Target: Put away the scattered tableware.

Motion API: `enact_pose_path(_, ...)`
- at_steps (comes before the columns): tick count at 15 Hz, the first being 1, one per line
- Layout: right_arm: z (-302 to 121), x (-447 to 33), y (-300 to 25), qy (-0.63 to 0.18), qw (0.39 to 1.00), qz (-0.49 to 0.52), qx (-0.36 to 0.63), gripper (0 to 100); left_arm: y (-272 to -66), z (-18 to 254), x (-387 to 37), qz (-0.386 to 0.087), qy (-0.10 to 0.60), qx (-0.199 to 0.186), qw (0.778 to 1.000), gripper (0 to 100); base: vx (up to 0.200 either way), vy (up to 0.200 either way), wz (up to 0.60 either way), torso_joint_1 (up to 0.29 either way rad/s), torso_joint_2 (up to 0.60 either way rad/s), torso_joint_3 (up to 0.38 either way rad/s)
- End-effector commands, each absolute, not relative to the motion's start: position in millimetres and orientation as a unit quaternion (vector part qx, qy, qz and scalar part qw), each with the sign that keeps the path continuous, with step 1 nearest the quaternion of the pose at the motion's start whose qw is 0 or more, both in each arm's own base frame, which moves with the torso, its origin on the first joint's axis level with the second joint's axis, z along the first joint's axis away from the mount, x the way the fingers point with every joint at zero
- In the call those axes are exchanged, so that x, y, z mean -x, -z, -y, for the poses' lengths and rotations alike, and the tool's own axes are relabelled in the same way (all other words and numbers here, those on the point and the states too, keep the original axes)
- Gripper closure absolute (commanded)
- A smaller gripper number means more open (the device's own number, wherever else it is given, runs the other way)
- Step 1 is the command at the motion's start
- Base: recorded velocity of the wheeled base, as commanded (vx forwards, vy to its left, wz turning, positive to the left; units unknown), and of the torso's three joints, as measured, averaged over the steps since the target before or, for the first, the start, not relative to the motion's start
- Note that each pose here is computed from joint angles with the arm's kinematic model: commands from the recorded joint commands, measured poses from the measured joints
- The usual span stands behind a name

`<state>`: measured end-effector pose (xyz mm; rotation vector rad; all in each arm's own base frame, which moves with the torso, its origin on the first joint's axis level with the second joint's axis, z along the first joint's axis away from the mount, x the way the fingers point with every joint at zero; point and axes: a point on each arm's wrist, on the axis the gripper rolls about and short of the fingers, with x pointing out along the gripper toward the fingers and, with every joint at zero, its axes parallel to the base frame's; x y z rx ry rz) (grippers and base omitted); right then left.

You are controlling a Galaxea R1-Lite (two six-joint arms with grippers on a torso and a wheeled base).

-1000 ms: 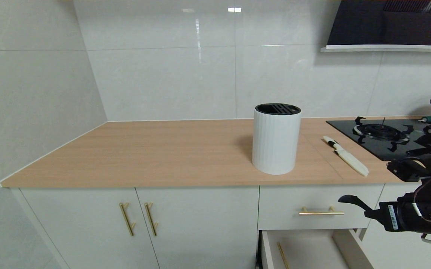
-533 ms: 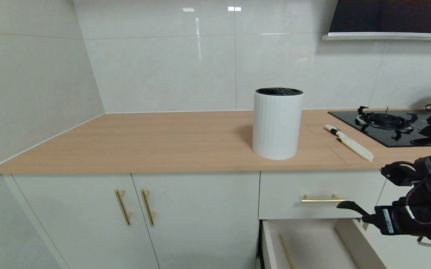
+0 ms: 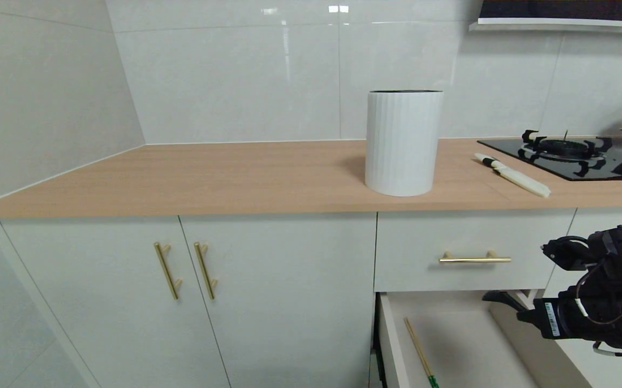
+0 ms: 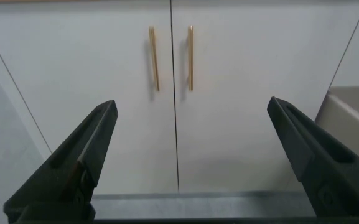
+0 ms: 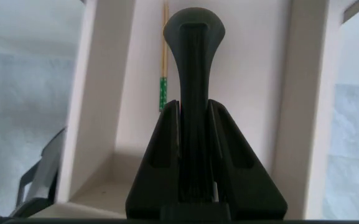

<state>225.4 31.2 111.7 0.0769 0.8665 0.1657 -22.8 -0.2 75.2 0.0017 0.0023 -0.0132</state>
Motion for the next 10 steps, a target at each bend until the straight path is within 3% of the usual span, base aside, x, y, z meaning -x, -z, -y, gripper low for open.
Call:
enact_pose_path(1, -31.4, -226.0, -106.0, -0.080, 0.900, -0.428, -0.037, 100, -75.2, 0.2, 22.8, -0.002, 0.005, -0.001, 1.000, 0, 0.000, 0.000, 0.00, -0.139, 0.46, 0.305)
enact_pose_path(4, -31.4, -225.6, -104.8, -0.080, 0.900, -0.428, -0.037, 100, -75.2, 0.2, 22.8, -0.002, 0.006, -0.001, 1.000, 0, 0.000, 0.000, 0.00, -0.077, 0.38, 0.255)
enact_pose_path(10, -33.2, -231.5, -90.8, -0.088, 0.895, -0.438, -0.022, 100, -75.2, 0.2, 22.8, -0.002, 0.007, -0.001, 1.000, 0, 0.000, 0.000, 0.00, -0.020, 0.02, 0.027)
